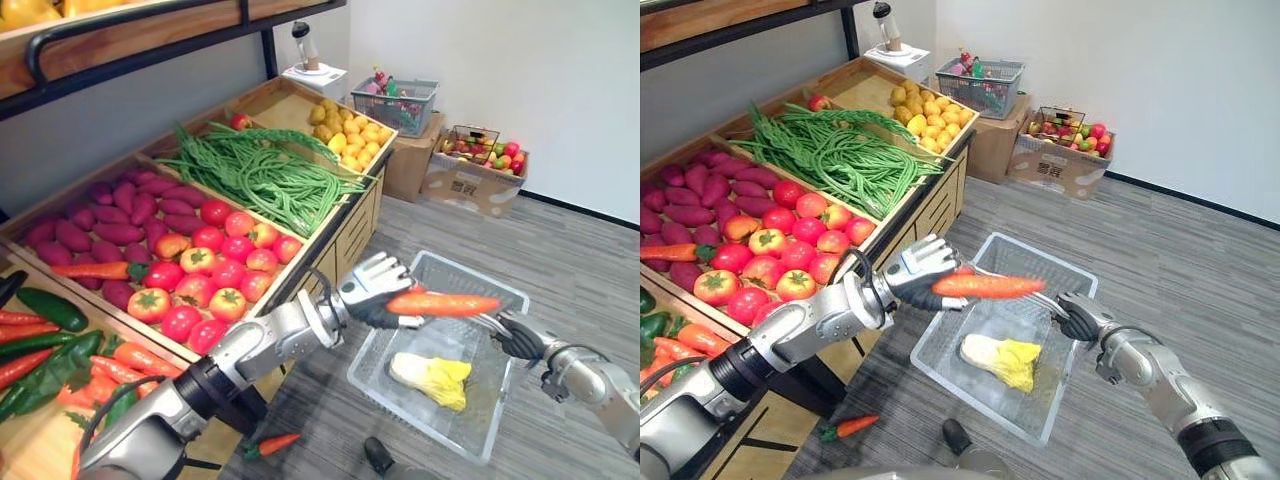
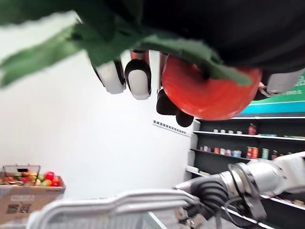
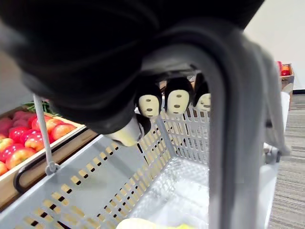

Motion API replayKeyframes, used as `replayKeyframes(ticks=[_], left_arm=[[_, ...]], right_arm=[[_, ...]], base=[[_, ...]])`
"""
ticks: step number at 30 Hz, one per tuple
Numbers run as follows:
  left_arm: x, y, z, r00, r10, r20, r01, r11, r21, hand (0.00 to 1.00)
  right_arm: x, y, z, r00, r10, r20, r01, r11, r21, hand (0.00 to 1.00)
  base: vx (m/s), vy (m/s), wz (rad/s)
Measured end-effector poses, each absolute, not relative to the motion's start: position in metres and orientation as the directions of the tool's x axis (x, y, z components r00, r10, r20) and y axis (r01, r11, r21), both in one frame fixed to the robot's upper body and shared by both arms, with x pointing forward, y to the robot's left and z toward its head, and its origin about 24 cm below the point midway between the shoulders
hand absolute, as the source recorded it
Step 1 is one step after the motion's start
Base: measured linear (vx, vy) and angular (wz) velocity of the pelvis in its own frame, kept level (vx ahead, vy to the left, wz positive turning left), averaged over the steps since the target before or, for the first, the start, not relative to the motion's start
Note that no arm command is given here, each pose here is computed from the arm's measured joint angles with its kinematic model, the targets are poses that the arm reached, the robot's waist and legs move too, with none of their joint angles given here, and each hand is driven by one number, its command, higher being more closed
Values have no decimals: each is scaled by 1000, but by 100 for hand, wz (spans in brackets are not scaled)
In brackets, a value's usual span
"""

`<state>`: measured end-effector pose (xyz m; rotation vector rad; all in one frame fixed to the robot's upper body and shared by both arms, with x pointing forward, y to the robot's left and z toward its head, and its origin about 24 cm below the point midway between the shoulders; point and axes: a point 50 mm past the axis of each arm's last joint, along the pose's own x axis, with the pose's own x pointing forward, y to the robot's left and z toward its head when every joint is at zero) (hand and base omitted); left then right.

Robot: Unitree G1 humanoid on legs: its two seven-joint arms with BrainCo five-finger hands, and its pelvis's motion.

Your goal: Pick vegetable in the basket

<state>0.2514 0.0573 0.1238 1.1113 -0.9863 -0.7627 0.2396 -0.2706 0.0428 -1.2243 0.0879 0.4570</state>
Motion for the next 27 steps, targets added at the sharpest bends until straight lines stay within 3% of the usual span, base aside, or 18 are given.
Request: replayKeyframes(ticks=[4, 9, 22, 27], left_arm=[[245, 51, 114, 357, -913, 198, 68, 236, 969, 100], [241, 46, 109, 340, -922, 184, 91, 227, 970, 100], [247, 38, 83, 377, -920, 108, 172, 184, 968, 100], [254, 35, 71, 388, -921, 45, 187, 126, 974, 100]], right_arm=[[243, -264, 58, 889, 348, -298, -389, 230, -892, 100], [245, -253, 66, 875, 403, -267, -391, 266, -881, 100], [251, -222, 81, 824, 529, -204, -378, 245, -893, 100], [254, -218, 88, 815, 547, -190, -363, 228, -903, 100]], base=[[-88, 12, -16], [-64, 4, -10], [-51, 6, -1], [-45, 10, 0]])
